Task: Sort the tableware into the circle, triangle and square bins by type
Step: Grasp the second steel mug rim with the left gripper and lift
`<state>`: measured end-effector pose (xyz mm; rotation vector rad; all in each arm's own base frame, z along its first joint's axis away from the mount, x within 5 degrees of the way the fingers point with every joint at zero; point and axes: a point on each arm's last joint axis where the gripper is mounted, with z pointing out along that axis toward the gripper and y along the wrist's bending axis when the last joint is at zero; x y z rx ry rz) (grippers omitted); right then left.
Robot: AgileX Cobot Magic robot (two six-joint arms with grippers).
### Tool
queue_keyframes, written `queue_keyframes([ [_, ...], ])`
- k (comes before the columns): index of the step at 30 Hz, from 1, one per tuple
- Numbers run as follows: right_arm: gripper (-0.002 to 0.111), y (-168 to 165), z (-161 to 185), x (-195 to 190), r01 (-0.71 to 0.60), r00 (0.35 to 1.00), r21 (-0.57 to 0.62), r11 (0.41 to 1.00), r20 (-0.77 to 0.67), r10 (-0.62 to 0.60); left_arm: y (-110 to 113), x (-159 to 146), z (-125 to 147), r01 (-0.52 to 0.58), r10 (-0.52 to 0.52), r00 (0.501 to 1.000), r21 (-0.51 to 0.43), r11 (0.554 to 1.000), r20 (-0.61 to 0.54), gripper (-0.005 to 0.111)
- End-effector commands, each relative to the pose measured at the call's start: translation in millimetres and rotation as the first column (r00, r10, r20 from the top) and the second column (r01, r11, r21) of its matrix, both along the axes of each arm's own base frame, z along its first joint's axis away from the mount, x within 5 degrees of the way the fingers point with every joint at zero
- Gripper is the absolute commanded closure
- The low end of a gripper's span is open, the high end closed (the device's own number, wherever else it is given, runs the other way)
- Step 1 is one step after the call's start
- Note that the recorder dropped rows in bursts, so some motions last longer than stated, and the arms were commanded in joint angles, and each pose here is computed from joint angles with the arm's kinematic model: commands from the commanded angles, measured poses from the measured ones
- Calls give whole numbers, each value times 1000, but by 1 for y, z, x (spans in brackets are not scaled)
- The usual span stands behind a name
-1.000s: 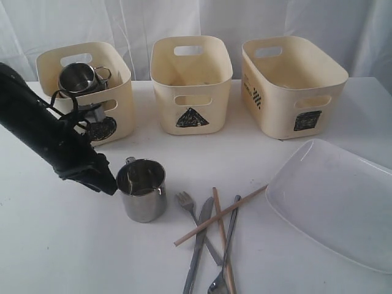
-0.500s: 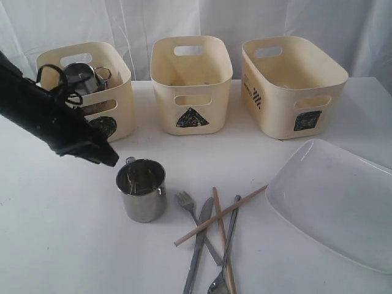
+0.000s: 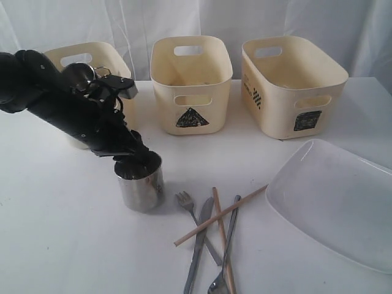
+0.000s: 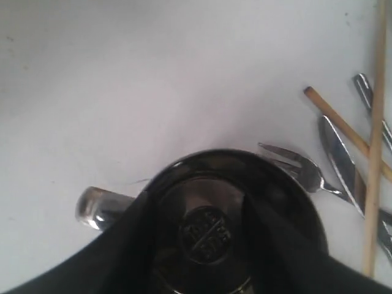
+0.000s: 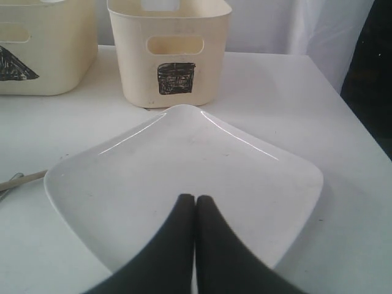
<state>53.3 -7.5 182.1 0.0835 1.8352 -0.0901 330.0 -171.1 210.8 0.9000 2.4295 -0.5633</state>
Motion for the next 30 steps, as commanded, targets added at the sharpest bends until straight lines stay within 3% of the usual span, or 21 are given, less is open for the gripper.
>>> queue_keyframes([
  [1, 108, 0, 0, 0, 4, 1000, -8, 1000, 8, -4, -1, 0, 0, 26, -27, 999, 18, 999, 36, 58],
  [4, 108, 0, 0, 0, 4, 1000, -8, 1000, 8, -4, 0, -10, 2, 97, -96, 995, 32, 995, -29, 58],
  [6, 108, 0, 0, 0, 4, 1000, -8, 1000, 8, -4, 2, -14, 8, 123, -123, 992, 56, 991, -15, 58],
  [12, 108, 0, 0, 0, 4, 1000, -8, 1000, 8, -4, 17, -14, 31, 4, -16, 997, 153, 988, 81, 63],
  [27, 108, 0, 0, 0, 4, 1000, -8, 1000, 8, -4, 13, -4, -20, 29, -16, 998, 205, 978, -68, 63],
  [30, 108, 0, 0, 0, 4, 1000, -8, 1000, 8, -4, 13, -4, -22, 33, -18, 997, 210, 977, -72, 69],
])
